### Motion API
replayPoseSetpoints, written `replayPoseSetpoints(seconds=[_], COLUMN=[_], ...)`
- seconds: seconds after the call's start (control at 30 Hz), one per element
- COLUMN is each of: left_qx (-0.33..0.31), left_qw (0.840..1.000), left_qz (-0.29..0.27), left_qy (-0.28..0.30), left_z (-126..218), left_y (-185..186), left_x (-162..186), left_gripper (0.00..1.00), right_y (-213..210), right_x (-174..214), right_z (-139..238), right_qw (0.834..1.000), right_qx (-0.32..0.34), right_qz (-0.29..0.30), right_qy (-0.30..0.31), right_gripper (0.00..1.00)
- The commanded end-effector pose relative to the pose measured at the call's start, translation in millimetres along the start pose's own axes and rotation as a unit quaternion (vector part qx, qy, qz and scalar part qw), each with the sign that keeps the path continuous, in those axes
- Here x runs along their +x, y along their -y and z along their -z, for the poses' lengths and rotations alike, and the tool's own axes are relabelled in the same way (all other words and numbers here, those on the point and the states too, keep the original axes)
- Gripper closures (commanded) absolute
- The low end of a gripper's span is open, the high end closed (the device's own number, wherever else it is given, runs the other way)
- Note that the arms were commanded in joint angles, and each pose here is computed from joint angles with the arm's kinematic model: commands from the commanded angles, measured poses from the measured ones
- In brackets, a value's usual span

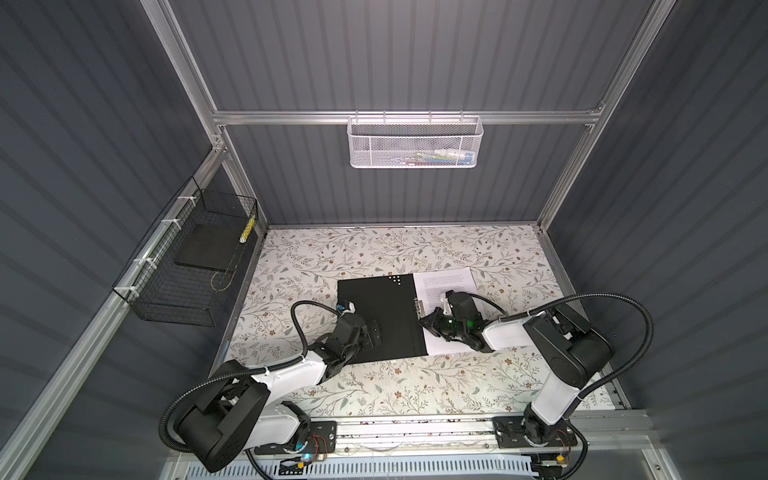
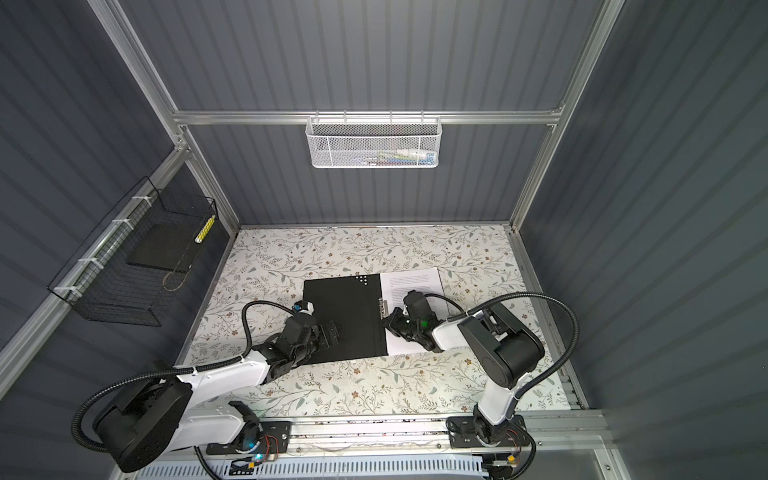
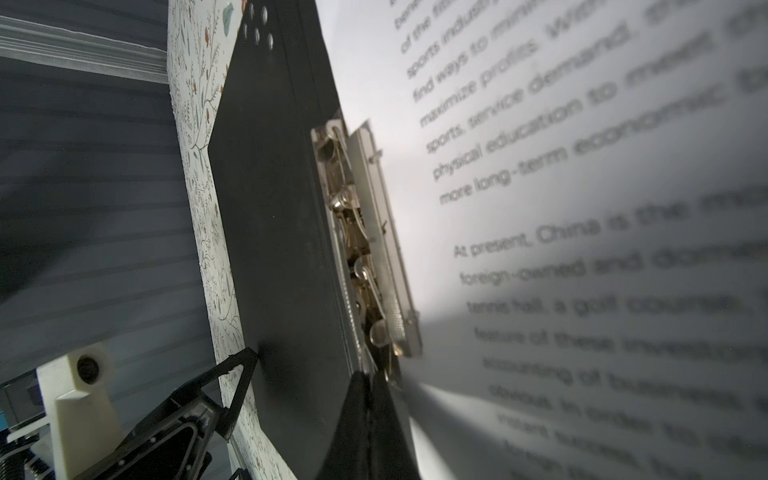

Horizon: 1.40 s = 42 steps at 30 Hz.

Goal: Put the files into the folder

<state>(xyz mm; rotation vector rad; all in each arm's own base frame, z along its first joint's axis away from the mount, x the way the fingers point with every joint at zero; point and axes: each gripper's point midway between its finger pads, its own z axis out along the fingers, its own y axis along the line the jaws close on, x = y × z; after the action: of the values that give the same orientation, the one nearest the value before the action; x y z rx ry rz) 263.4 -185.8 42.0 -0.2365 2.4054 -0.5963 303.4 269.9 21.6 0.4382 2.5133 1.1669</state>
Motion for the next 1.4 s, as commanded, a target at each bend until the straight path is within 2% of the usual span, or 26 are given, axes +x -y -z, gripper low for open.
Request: replayPoseSetpoints(seconds=[0.0, 0.43, 0.7, 0.87, 1.07, 1.13, 1.2, 1.23, 1.27, 1.37], left_qx=[-0.088, -0.089, -0.080, -0.041, 0.059, 0.086, 0.086, 0.077, 0.069, 0.037], left_qw=[0.991, 0.990, 0.991, 0.994, 0.993, 0.992, 0.994, 0.995, 0.996, 0.998], left_qz=[-0.009, -0.012, -0.021, -0.040, -0.052, -0.055, -0.056, -0.054, -0.056, -0.056], left_qy=[-0.105, -0.106, -0.106, -0.097, -0.085, -0.070, -0.048, -0.032, -0.016, 0.022], left_z=[1.1, -0.6, -1.4, -1.9, 2.9, 12.7, 25.0, 32.3, 39.5, 56.5], left_y=[-54.5, -55.1, -48.8, -22.7, 42.4, 59.0, 62.6, 60.9, 58.5, 43.4], left_x=[58.6, 59.4, 55.6, 40.1, 7.8, -4.7, -17.2, -25.4, -32.7, -49.9], left_gripper=[0.00, 0.00, 0.00, 0.00, 0.00, 0.00, 0.00, 0.00, 0.00, 0.00], right_y=[61.7, 51.3, 30.7, 11.3, -14.6, -20.6, -19.1, -17.7, -14.1, 4.4], right_x=[44.3, 39.9, 35.1, 29.8, 23.5, 17.2, -0.5, -11.8, -23.4, -59.7], right_z=[-1.0, -2.3, 5.8, 17.6, 38.0, 50.7, 68.0, 78.9, 89.5, 120.3], right_qw=[0.991, 0.992, 0.996, 0.998, 0.998, 0.998, 0.995, 0.994, 0.993, 0.991], right_qx=[0.104, 0.081, 0.047, 0.029, 0.008, 0.019, 0.050, 0.060, 0.067, 0.078], right_qz=[-0.041, -0.044, -0.026, -0.005, 0.030, 0.055, 0.081, 0.091, 0.093, 0.079], right_qy=[-0.079, -0.081, -0.072, -0.064, -0.052, -0.037, -0.004, 0.012, 0.026, 0.068], right_gripper=[0.96, 0.84, 0.72, 0.62, 0.55, 0.48, 0.33, 0.15, 0.01, 0.01])
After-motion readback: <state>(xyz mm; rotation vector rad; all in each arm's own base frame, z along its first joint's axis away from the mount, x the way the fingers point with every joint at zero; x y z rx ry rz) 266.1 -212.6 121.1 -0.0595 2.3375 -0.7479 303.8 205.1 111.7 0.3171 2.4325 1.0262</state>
